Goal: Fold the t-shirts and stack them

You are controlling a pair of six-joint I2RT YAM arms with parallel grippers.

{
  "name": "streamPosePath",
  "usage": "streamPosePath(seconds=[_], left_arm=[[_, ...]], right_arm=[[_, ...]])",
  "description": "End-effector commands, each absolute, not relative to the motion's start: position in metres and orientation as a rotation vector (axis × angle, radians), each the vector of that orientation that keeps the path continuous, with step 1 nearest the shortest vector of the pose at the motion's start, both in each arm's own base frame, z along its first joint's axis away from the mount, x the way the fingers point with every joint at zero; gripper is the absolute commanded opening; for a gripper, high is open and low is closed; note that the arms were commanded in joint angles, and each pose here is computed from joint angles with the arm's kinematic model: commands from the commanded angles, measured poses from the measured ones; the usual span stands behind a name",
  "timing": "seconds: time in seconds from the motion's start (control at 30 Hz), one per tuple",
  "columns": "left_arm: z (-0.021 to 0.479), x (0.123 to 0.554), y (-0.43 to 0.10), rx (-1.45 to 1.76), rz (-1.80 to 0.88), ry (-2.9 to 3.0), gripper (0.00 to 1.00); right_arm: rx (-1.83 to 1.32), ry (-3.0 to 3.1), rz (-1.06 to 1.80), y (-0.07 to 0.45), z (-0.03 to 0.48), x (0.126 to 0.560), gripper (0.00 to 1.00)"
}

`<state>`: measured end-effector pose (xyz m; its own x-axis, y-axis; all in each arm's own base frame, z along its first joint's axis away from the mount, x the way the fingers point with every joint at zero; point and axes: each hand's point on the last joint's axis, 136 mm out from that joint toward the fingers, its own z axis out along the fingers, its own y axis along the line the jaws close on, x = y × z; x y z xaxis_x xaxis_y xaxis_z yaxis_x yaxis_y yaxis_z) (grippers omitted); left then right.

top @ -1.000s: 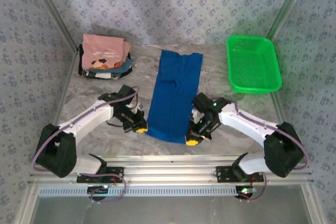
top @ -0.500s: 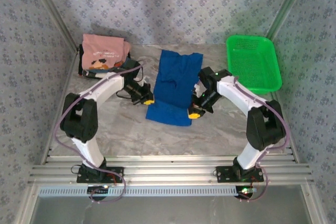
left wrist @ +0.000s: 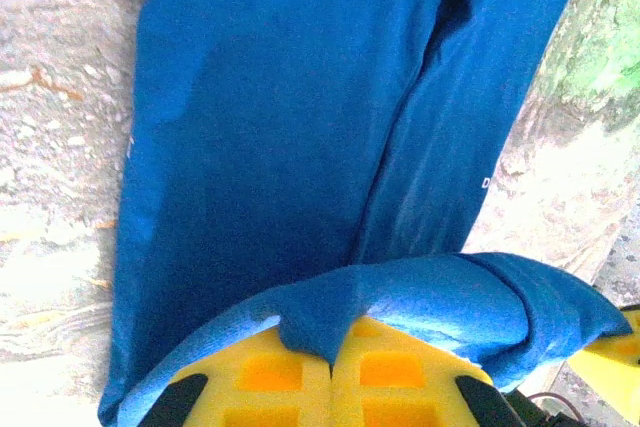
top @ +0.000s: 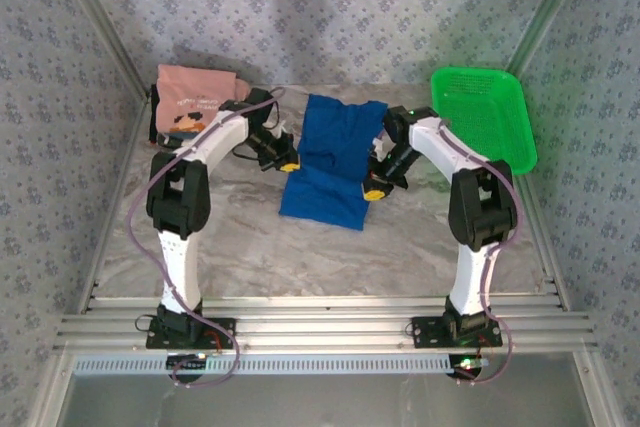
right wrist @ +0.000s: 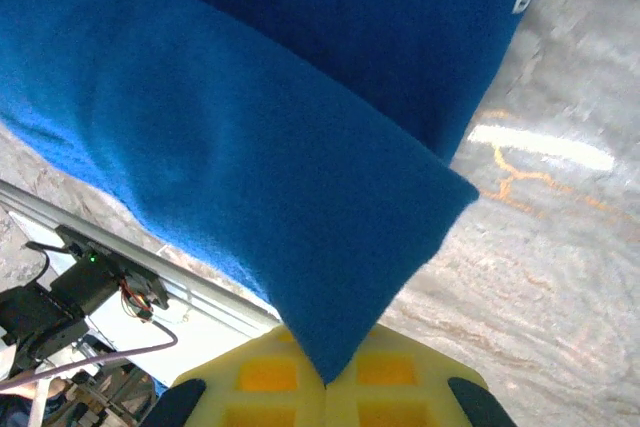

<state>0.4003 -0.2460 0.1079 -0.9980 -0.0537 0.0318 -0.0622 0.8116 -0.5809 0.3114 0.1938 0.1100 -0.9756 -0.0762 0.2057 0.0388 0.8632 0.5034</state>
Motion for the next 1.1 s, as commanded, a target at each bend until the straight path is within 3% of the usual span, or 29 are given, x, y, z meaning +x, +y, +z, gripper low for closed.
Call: streamPosePath(seconds=[0.0, 0.67, 0.8, 0.97, 1.07], left_arm=[[0.108, 0.411, -0.241, 0.083, 0.945, -2.985, 0.00], [0.082, 0.455, -0.255, 0.099, 1.012, -2.968, 0.02], [0.082, 0.463, -0.260, 0.114, 1.046, -2.963, 0.13], [0.099, 0.475, -0.265, 0.148, 1.113, -2.967, 0.43], [0.121, 0.482, -0.262, 0.176, 1.153, -2.994, 0.48]], right_arm=[[0.031, -2.815, -0.723, 0.182, 0.110, 0.318, 0.00], [-0.067, -2.777, -0.753, 0.184, 0.075, 0.357, 0.01], [-0.133, -2.806, -0.773, 0.182, 0.070, 0.377, 0.16], [-0.291, -2.915, -0.927, 0.176, 0.085, 0.429, 0.35], [-0.314, -3.012, -0.975, 0.174, 0.110, 0.446, 0.42]])
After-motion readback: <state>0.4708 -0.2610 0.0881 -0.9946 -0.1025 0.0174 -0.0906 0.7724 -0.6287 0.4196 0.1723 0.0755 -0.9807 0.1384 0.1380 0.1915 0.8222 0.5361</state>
